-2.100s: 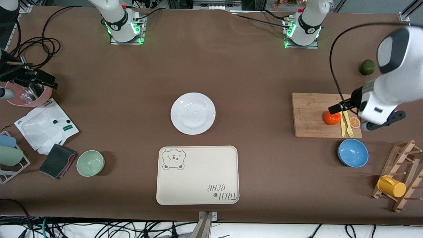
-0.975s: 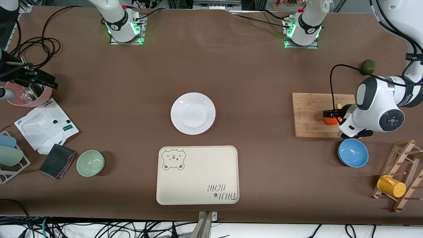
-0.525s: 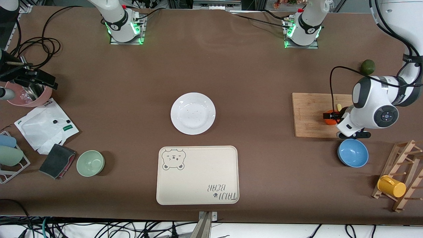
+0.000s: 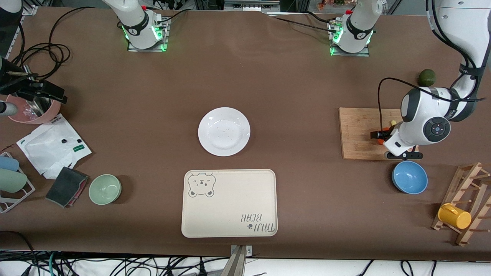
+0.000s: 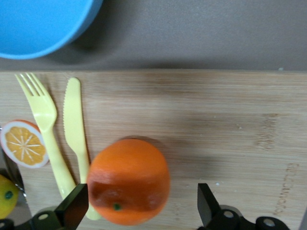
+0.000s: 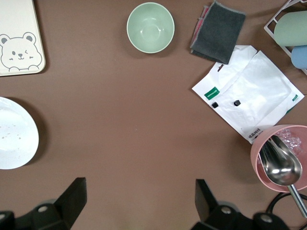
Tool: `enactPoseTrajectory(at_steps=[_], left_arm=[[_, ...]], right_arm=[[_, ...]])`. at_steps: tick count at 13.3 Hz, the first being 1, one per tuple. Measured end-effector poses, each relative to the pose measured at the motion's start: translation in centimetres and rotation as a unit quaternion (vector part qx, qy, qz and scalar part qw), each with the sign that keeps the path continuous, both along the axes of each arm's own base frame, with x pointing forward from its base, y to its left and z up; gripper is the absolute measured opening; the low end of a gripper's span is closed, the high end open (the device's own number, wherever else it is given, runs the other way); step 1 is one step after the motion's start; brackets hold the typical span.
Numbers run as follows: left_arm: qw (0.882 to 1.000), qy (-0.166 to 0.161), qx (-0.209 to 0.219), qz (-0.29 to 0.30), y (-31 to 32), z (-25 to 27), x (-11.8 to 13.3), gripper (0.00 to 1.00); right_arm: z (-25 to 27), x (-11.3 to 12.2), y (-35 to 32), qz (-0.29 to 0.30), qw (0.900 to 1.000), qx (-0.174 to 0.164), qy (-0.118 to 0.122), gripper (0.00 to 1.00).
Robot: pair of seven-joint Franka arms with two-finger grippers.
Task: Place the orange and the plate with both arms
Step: 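Lower the left gripper and close it around the orange, then lift the orange and carry it over the white plate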
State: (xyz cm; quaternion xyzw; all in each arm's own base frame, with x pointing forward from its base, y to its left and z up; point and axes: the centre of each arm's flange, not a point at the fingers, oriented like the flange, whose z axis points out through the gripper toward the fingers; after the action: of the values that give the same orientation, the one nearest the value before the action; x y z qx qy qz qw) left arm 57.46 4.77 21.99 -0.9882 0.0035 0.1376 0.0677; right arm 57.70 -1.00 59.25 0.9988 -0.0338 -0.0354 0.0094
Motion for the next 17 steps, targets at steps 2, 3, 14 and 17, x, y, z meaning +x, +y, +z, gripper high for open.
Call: enactPoseTrajectory(at_steps=[2, 3, 14, 17], left_arm=[[1.000, 0.001, 0.009, -0.009, 0.2, -0.1, -0.1, 1.00], [1.000, 0.002, 0.009, -0.009, 0.2, -0.2, -0.2, 1.00], [1.000, -0.011, -0.001, -0.012, 0.2, -1.6, -1.1, 0.80], [1.000, -0.011, -0.006, -0.025, -3.6, 0.8, 0.2, 0.80]], right_arm=[[0.0, 0.0, 0.0, 0.000, 1.000, 0.000, 0.000, 1.00], [0.0, 0.0, 0.0, 0.000, 1.000, 0.000, 0.000, 1.00], [0.0, 0.0, 0.0, 0.000, 1.000, 0.000, 0.000, 1.00], [0.0, 0.0, 0.0, 0.000, 1.000, 0.000, 0.000, 1.00]])
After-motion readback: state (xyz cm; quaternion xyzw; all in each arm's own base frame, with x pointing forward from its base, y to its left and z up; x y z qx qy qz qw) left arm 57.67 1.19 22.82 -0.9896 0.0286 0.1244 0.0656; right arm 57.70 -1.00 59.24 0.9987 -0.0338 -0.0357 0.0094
